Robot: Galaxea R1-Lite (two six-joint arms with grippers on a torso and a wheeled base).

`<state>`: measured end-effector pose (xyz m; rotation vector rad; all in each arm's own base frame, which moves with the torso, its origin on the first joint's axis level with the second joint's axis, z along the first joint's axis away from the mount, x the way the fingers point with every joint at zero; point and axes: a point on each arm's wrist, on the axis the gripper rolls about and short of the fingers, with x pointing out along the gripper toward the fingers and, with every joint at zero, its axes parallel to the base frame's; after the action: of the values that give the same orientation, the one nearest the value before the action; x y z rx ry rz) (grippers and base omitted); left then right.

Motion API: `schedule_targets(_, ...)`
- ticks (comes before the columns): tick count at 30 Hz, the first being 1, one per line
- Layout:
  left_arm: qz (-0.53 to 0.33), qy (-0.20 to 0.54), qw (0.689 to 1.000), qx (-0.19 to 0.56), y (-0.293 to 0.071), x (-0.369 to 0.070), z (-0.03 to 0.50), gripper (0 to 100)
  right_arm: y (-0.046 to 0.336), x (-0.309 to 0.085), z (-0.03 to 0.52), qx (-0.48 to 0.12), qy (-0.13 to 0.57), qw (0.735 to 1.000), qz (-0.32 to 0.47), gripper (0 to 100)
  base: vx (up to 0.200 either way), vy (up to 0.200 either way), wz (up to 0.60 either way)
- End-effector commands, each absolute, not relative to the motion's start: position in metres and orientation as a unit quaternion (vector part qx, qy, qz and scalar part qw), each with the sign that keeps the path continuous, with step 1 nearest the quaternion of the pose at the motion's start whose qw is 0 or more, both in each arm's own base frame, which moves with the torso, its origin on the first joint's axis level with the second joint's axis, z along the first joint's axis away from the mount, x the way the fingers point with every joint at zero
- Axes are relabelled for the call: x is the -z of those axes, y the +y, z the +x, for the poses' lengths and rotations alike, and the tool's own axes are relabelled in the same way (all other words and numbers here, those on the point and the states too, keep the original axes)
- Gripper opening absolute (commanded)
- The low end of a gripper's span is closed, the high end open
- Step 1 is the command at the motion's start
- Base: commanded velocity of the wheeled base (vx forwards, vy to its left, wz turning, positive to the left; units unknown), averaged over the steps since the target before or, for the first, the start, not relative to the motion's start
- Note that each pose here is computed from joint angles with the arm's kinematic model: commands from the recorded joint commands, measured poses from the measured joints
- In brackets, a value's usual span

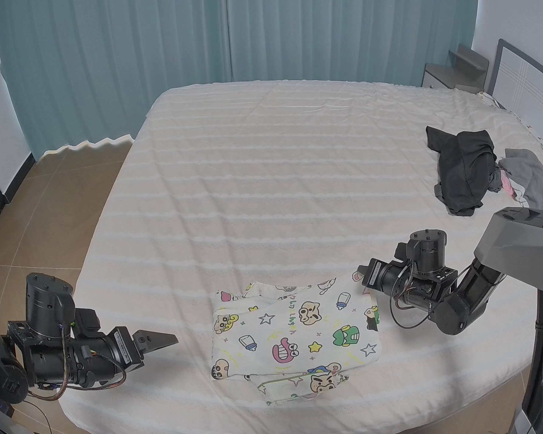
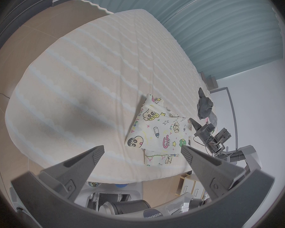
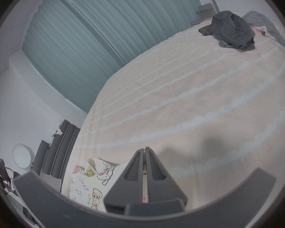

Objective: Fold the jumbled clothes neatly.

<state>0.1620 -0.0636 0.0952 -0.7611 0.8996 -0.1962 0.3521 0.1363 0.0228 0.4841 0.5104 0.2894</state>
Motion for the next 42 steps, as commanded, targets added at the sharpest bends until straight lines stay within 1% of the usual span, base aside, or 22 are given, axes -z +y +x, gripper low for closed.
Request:
schedule_targets(1,-0.359,0.421,0.828,0.093,-0.064,-0.095,0.163,100,0.135,-0.021,0.354,-0.135,0.248,0.93,0.236,0,0.0,0.0,0.0)
schedule_targets(9,-0.36,0.425,0.826,0.089,-0.064,-0.094,0.164,100,0.132,-0.018,0.352,-0.13,0.254,0.929,0.234,0,0.0,0.0,0.0)
schedule_targets(10,-0.359,0.428,0.825,0.088,-0.064,-0.092,0.165,100,0.132,-0.018,0.352,-0.13,0.255,0.929,0.234,100,0.0,0.0,0.0)
schedule_targets(14,-0.36,0.423,0.827,0.088,-0.067,-0.089,0.173,100,0.13,-0.016,0.348,-0.127,0.263,0.928,0.233,100,0.0,0.0,0.0)
schedule_targets(19,-0.36,0.398,0.837,0.109,-0.073,-0.097,0.186,100,0.118,-0.028,0.334,-0.123,0.265,0.927,0.235,100,0.0,0.0,0.0)
schedule_targets(23,-0.338,0.386,0.85,0.121,-0.081,-0.102,0.215,100,0.111,-0.027,0.311,-0.14,0.296,0.916,0.233,100,0.0,0.0,0.0)
schedule_targets(26,-0.262,0.43,0.855,0.123,-0.087,-0.07,0.236,100,0.109,-0.019,0.296,-0.166,0.332,0.899,0.231,100,0.0,0.0,0.0)
schedule_targets(29,-0.219,0.448,0.857,0.128,-0.089,-0.046,0.259,100,0.108,-0.013,0.287,-0.18,0.348,0.892,0.225,100,0.0,0.0,0.0)
schedule_targets(33,-0.228,0.449,0.851,0.15,-0.092,-0.033,0.277,100,0.107,-0.008,0.284,-0.19,0.353,0.89,0.218,100,0.0,0.0,0.0)
schedule_targets(34,-0.239,0.451,0.842,0.173,-0.093,-0.028,0.284,100,0.108,-0.005,0.283,-0.199,0.363,0.884,0.218,100,0.0,0.0,0.0)
schedule_targets(39,-0.244,0.455,0.835,0.189,-0.096,-0.015,0.296,100,0.11,0.001,0.283,-0.211,0.375,0.876,0.22,100,0.0,0.0,0.0)
schedule_targets(42,-0.256,0.45,0.827,0.219,-0.097,-0.006,0.301,100,0.113,0.005,0.283,-0.233,0.385,0.865,0.224,100,0.0,0.0,0.0)
